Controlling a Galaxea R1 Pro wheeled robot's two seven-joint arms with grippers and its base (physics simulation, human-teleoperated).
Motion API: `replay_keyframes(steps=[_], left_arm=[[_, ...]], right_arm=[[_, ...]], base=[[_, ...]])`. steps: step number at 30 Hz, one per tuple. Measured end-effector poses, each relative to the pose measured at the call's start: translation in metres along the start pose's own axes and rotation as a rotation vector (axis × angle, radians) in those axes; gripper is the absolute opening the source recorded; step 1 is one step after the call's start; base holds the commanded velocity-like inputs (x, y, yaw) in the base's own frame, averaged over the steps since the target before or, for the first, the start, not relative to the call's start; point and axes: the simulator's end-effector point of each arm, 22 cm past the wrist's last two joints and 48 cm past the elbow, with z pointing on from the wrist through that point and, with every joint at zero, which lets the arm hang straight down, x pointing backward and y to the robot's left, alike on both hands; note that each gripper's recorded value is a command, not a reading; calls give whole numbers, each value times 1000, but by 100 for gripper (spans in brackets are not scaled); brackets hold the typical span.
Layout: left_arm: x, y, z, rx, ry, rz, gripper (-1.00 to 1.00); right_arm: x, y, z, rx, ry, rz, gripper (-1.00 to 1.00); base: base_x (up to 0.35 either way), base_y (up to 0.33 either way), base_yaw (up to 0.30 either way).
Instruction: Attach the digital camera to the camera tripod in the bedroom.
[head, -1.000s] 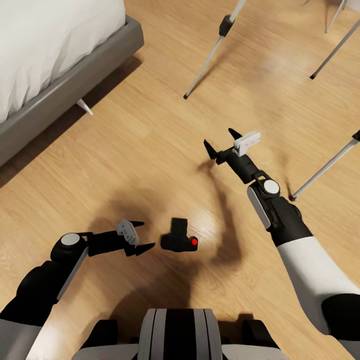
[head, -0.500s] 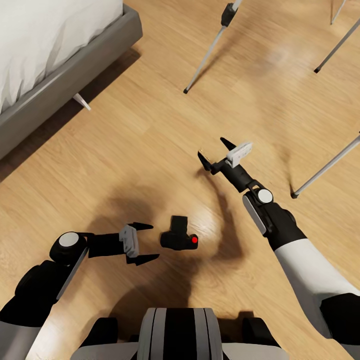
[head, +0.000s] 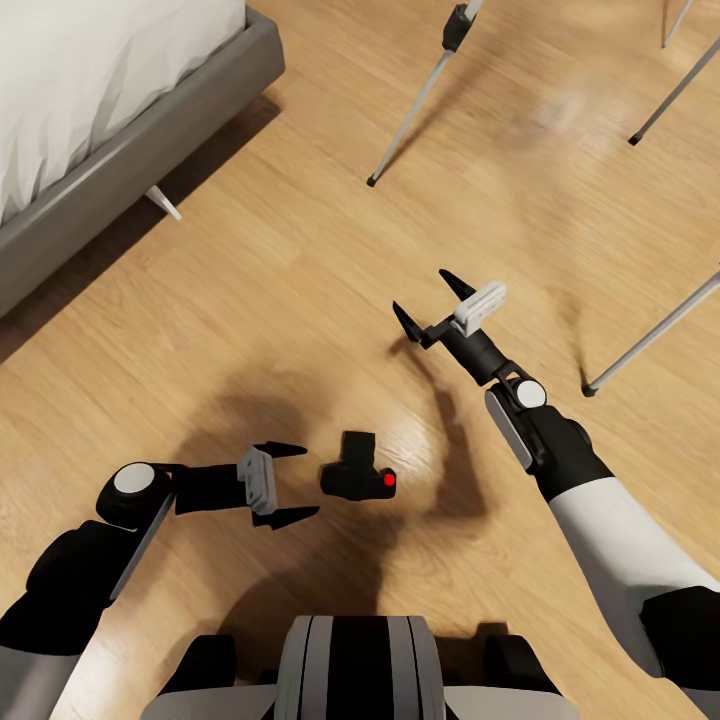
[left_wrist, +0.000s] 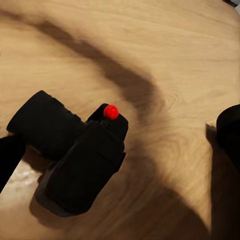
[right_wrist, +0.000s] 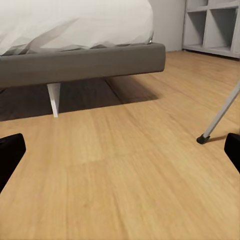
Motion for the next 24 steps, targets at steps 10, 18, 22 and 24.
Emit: replay_keyframes(steps=[10, 18, 22, 24], left_arm=[[-1, -12, -5, 12, 0, -19, 100], [-5, -17, -6, -14, -42, -101, 100], [-2, -20, -4, -20, -54, -152, 100], [1, -21, -5, -24, -57, -166, 100]], right_arm=[[19, 21, -25, -76, 37, -3, 100], [57, 41, -52, -108, 126, 27, 100], [67, 53, -60, -109, 146, 47, 100], [71, 60, -63, -108, 153, 56, 100]], base=[[0, 0, 0], [0, 0, 0], [0, 0, 0], [0, 0, 0]])
